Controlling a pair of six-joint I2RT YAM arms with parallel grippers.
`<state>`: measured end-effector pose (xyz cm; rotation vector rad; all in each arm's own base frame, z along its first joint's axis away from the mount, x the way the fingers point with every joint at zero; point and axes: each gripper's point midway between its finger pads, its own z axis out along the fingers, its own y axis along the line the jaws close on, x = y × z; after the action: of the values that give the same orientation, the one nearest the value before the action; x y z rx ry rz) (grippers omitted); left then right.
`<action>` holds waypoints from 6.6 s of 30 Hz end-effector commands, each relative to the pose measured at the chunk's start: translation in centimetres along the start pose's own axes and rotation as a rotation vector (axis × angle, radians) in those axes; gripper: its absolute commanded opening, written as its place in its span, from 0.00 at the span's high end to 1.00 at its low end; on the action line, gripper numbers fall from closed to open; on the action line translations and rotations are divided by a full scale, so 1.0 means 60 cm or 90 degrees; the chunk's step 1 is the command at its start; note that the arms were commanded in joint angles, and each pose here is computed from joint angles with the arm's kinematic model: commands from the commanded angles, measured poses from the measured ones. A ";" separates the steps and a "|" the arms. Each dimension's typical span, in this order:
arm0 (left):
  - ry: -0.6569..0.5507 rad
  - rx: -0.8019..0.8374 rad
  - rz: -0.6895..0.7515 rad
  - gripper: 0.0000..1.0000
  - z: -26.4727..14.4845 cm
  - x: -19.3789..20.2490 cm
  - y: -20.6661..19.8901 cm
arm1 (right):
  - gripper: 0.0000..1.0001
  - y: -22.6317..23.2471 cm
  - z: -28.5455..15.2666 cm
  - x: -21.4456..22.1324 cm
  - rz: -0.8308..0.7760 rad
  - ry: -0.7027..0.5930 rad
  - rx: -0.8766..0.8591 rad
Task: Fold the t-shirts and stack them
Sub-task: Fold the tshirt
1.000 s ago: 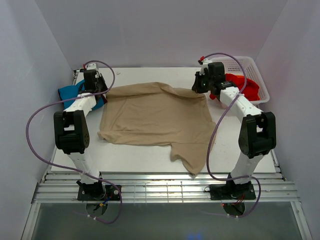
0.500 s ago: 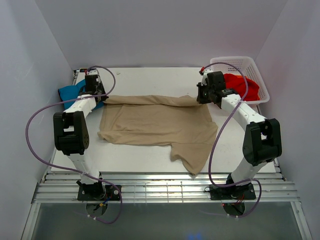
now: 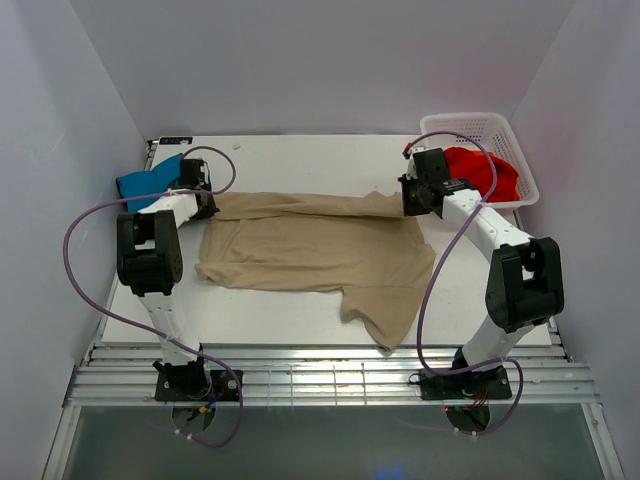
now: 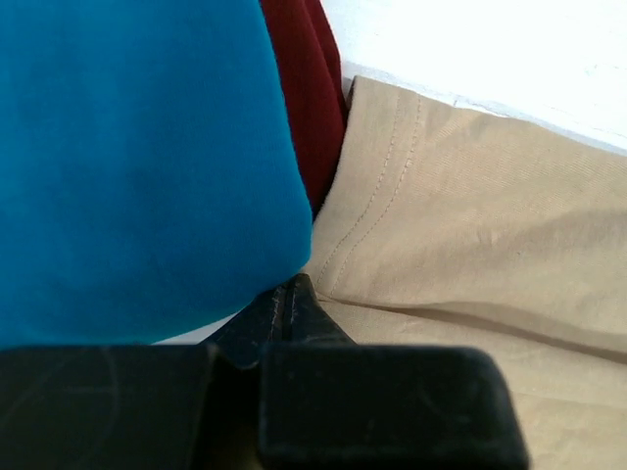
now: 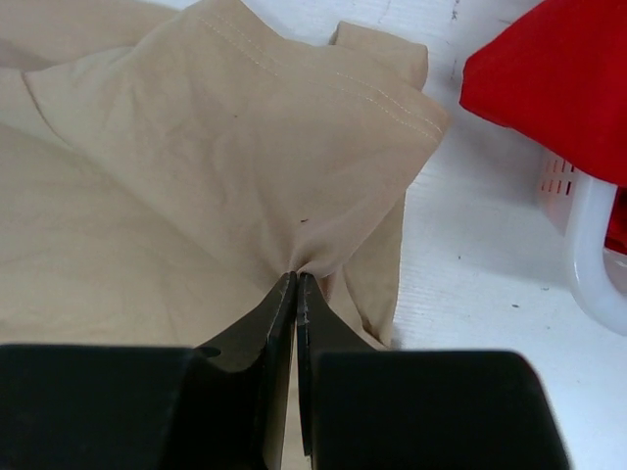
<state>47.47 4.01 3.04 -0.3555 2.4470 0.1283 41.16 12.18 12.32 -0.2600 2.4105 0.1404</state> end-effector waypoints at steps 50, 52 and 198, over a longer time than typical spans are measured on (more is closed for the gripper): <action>-0.072 -0.112 -0.089 0.46 -0.108 -0.052 0.063 | 0.41 -0.045 -0.020 0.021 -0.004 0.056 0.127; -0.106 -0.092 -0.102 0.46 -0.126 -0.080 0.054 | 0.39 -0.035 -0.021 -0.018 -0.011 0.024 0.108; -0.006 0.061 -0.091 0.73 -0.096 0.024 -0.020 | 0.59 0.126 0.099 0.095 -0.007 0.143 -0.092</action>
<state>43.10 1.61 4.04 -0.5041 2.4552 -0.0386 36.90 19.08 2.79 -0.3674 2.7019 0.2843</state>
